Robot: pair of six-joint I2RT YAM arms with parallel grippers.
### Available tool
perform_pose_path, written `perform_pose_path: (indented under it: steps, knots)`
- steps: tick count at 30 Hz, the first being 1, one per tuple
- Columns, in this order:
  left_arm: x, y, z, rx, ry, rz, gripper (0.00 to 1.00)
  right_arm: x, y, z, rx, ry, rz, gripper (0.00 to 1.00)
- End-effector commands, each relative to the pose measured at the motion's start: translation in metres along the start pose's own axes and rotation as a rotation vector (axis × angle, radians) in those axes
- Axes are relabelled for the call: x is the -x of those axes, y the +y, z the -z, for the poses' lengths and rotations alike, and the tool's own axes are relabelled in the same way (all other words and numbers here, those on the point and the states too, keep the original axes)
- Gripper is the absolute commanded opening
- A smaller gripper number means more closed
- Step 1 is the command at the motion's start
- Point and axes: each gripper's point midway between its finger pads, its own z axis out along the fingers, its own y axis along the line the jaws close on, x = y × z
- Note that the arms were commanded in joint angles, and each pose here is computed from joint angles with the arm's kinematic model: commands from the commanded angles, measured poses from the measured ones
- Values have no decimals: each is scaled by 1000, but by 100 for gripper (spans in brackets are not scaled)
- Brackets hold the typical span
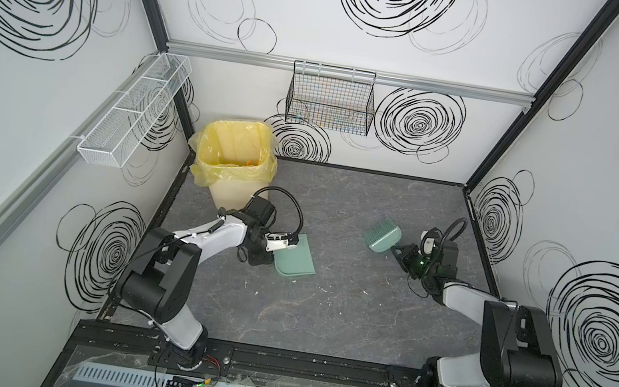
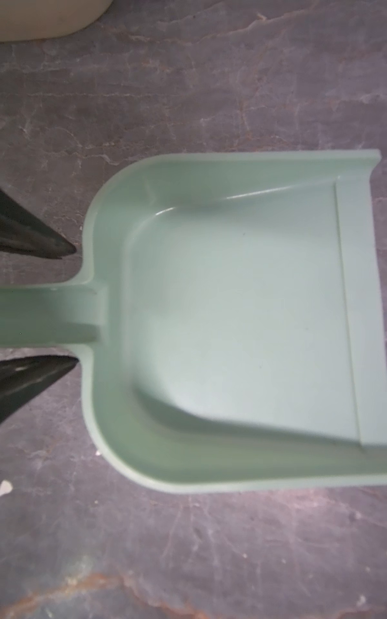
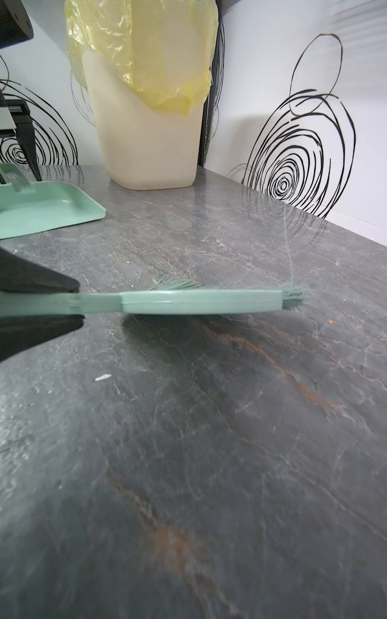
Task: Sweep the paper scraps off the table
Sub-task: 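Bring the empty dustpan back and lower it onto the table with the left gripper, then open the left gripper releasing the dustpan while the right gripper sets down the brush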
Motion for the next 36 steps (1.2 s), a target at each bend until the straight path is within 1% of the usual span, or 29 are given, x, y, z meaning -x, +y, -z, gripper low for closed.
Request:
perform_pose_path:
  steps: [1, 4, 6, 8, 9, 11, 12, 13, 14, 15, 20, 21, 22, 23, 26, 29, 31, 32, 33, 34, 36]
  knots:
    - [11, 7, 6, 2, -41, 10, 62, 8, 3, -6, 27, -17, 6, 21]
    - [17, 7, 16, 6, -63, 3, 69, 5, -6, -9, -2, -5, -5, 30]
    - [22, 6, 28, 9, -87, -5, 72, 2, -13, -10, -32, 3, -9, 34]
    - [29, 1, 42, 0, -117, -22, 73, -2, -21, -9, -63, 13, -14, 36]
    - [32, 0, 51, 3, -132, -22, 77, -5, -27, -9, -86, 20, -19, 37]
    - [39, -4, 69, 4, -171, -27, 79, -11, -35, -7, -120, 34, -22, 40]
    - [42, -5, 79, 2, -193, -24, 80, -14, -39, -6, -139, 38, -22, 46]
    - [44, -7, 91, 2, -216, -20, 83, -17, -43, -3, -159, 41, -20, 47]
    - [45, -8, 100, 2, -239, -12, 89, -19, -46, -1, -177, 42, -17, 51]
    - [47, -7, 111, 5, -267, -3, 97, -21, -49, 2, -199, 42, -13, 53]
    - [46, 4, 157, 61, -424, 74, 96, -29, -62, 24, -325, 12, 40, 55]
    - [44, 7, 162, 78, -446, 89, 96, -29, -63, 29, -350, 3, 56, 62]
    - [42, 10, 166, 98, -464, 105, 96, -29, -65, 35, -378, -8, 75, 65]
    - [40, 13, 168, 120, -474, 116, 96, -28, -65, 39, -399, -17, 90, 66]
    - [36, 27, 176, 200, -531, 167, 96, -20, -63, 56, -479, -66, 144, 66]
    - [33, 47, 197, 296, -670, 262, 96, 0, -48, 73, -507, -158, 201, 66]
    - [26, 63, 209, 371, -815, 378, 96, 23, -32, 89, -516, -258, 257, 66]
    - [22, 68, 211, 406, -870, 431, 96, 34, -25, 97, -519, -310, 282, 67]
    - [15, 75, 211, 467, -921, 481, 96, 47, -17, 106, -520, -380, 307, 67]
    - [10, 77, 209, 508, -956, 517, 96, 58, -9, 113, -516, -440, 348, 67]
    - [0, 78, 201, 607, -1021, 544, 96, 76, 1, 126, -502, -553, 397, 71]
